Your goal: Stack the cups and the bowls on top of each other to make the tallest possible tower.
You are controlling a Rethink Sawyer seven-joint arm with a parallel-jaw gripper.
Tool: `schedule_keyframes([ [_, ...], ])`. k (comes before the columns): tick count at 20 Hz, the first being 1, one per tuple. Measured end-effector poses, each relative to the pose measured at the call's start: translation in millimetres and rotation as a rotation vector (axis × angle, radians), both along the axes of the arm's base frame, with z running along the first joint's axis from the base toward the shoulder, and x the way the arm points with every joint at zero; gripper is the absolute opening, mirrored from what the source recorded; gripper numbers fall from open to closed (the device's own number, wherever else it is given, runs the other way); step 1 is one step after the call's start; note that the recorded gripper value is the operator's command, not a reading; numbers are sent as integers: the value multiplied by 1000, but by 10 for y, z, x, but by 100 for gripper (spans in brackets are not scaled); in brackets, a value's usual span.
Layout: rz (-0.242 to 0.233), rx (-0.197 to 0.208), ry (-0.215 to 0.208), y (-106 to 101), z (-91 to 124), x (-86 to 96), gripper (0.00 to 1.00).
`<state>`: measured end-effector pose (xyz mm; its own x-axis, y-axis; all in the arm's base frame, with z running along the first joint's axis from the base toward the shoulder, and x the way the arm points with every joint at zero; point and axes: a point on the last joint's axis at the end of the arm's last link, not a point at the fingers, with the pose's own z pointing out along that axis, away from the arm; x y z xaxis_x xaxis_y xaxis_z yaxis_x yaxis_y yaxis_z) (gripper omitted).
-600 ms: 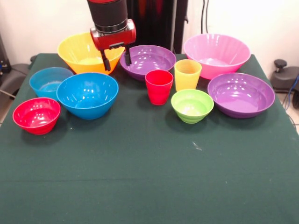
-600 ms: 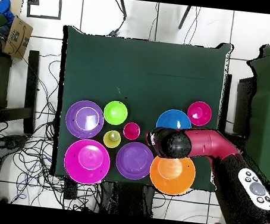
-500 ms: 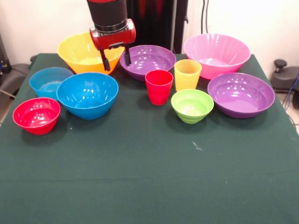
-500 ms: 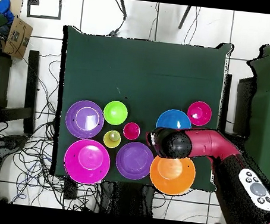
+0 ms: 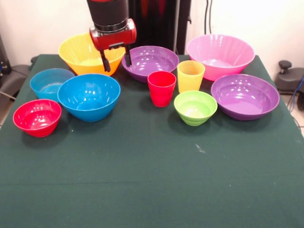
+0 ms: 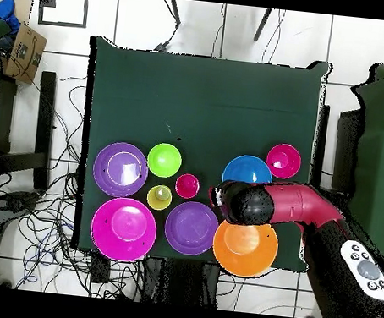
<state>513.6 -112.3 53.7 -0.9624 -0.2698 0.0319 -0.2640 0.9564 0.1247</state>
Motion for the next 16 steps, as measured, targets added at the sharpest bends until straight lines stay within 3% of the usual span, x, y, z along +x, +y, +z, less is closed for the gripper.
schedule_keyframes([
  [9, 54, -29, -11, -44, -123, -35, 100],
  [16, 79, -26, -7, -11, -239, -59, 100],
])
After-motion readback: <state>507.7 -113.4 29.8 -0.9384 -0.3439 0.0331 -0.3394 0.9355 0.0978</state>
